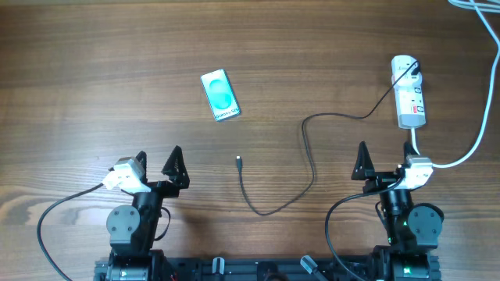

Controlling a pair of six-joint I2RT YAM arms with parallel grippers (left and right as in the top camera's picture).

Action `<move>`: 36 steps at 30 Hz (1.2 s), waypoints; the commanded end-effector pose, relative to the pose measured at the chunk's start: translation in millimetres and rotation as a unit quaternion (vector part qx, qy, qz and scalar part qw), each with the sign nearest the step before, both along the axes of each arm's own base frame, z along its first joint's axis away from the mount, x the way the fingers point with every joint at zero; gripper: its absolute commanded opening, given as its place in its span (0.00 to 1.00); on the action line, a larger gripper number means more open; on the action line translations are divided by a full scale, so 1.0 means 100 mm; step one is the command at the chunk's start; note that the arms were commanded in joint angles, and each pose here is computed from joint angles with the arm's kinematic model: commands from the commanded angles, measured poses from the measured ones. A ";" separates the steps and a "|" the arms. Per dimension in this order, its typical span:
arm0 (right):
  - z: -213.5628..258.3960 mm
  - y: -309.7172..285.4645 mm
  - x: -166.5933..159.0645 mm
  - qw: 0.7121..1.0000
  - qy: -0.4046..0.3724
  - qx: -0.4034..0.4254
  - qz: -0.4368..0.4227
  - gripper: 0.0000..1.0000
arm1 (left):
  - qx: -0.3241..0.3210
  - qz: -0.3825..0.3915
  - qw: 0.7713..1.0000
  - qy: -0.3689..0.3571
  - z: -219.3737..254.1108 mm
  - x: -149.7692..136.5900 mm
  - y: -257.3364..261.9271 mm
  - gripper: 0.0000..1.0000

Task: Plug charger to phone and switch on socket

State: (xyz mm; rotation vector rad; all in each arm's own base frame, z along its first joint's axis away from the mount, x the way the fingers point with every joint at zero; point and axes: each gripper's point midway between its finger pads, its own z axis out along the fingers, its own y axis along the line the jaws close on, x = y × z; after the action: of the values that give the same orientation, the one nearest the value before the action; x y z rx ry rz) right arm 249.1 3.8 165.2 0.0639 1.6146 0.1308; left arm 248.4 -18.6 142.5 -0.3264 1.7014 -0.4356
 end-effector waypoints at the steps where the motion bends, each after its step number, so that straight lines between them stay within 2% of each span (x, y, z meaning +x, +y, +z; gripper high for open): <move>1: -0.01 -0.02 0.00 1.000 0.001 0.006 -0.006 1.00 | 0.003 0.008 1.000 0.005 -0.04 0.00 0.03 1.00; 8: -0.01 -0.02 0.00 1.000 0.001 0.006 -0.006 1.00 | 0.003 0.008 1.000 0.005 -0.04 0.00 0.03 1.00; 11: -0.01 -0.02 0.00 1.000 0.001 0.006 -0.006 1.00 | -0.003 0.006 1.000 -0.020 0.09 0.02 0.03 1.00; 13: -0.01 -0.02 0.00 1.000 0.001 0.006 -0.006 1.00 | -0.067 -0.073 0.995 -0.015 0.12 -0.03 -0.27 1.00; 15: -0.01 -0.02 0.00 1.000 0.001 0.006 -0.006 1.00 | -0.143 -0.186 0.972 -0.005 0.22 -0.18 -0.65 1.00; 18: -0.01 -0.02 0.00 1.000 0.001 0.006 -0.006 1.00 | -0.184 -0.259 0.948 -0.009 0.37 -0.33 -0.87 1.00; 23: -0.01 -0.02 0.00 1.000 0.001 0.006 -0.006 1.00 | -0.164 -0.291 0.929 -0.159 1.12 -0.47 -0.88 1.00; 26: -0.01 -0.02 0.00 1.000 0.001 0.006 -0.006 1.00 | -0.138 -0.244 0.939 -0.199 1.51 -0.46 -0.74 0.99; 28: -0.01 -0.02 0.00 1.000 0.001 0.006 -0.006 1.00 | -0.123 -0.186 0.962 -0.155 1.61 -0.35 -0.59 0.99; 30: -0.01 -0.02 0.00 1.000 0.001 0.006 -0.006 1.00 | -0.089 -0.143 0.983 -0.073 1.58 -0.28 -0.49 1.00; 31: -0.01 -0.02 0.00 1.000 0.001 0.006 -0.006 1.00 | -0.088 -0.095 0.992 0.009 1.50 -0.22 -0.35 0.99; 33: -0.01 -0.02 0.00 1.000 0.001 0.006 -0.006 1.00 | -0.068 -0.066 0.988 0.119 1.43 -0.20 -0.27 0.99; 36: -0.01 -0.02 0.00 1.000 0.001 0.006 -0.006 1.00 | -0.070 -0.109 0.964 0.230 1.53 -0.17 -0.42 1.00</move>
State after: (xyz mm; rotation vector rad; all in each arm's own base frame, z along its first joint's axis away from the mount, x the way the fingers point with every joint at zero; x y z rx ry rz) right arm 249.3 3.8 164.3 0.0643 1.6184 0.1309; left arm 219.1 -59.5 271.8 -0.4260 2.0477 -0.7433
